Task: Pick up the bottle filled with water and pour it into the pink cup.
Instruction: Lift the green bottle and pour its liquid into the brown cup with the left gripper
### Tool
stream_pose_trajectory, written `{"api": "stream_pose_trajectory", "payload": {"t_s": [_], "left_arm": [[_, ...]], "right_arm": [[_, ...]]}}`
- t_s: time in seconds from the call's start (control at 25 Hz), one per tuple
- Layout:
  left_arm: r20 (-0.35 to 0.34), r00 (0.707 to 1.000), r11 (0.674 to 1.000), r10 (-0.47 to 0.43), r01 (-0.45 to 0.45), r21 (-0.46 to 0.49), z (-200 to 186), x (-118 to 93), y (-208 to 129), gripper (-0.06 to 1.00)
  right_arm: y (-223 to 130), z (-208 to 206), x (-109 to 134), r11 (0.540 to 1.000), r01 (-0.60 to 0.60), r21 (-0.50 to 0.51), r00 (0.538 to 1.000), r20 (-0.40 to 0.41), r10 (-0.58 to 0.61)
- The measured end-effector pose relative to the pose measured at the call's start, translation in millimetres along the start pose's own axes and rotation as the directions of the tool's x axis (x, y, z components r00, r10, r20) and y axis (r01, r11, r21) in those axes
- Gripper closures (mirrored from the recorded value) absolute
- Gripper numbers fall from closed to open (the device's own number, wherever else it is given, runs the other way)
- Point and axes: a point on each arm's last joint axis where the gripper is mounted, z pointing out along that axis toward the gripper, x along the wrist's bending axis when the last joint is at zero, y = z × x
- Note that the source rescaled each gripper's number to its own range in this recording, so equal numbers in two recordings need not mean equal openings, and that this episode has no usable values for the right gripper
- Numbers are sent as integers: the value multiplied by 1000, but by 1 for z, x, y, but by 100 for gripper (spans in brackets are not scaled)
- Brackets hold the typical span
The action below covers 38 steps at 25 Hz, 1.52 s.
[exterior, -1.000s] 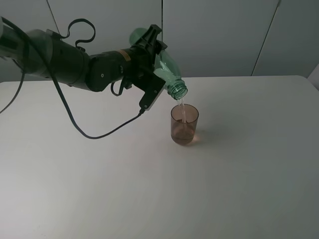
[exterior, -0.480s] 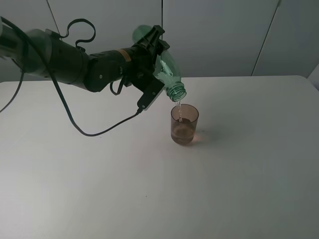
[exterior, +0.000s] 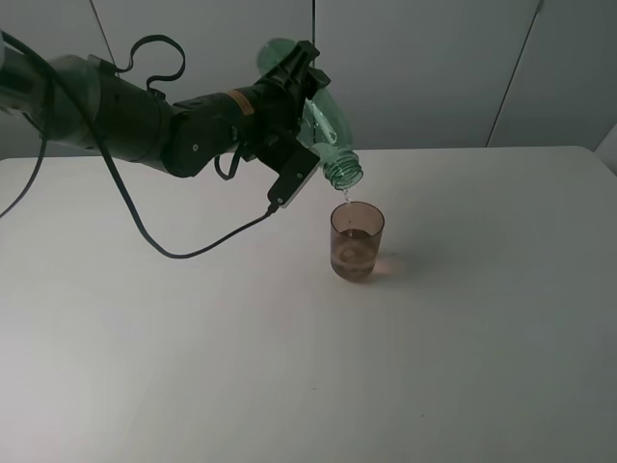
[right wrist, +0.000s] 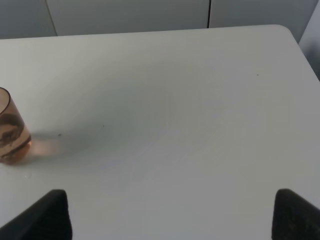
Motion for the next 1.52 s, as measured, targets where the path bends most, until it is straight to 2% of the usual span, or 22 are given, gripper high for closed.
{"api": "stream_pose_trajectory", "payload": {"t_s": [0.44, 1.52], "left_arm": [[-26, 999, 999, 34, -34, -10, 1, 5, 0, 94], [-37, 997, 998, 65, -66, -26, 1, 5, 1, 94]], "right_arm": [[0, 0, 0, 1000, 0, 0, 1000, 0, 0], [0, 0, 0, 1000, 0, 0, 1000, 0, 0]]}}
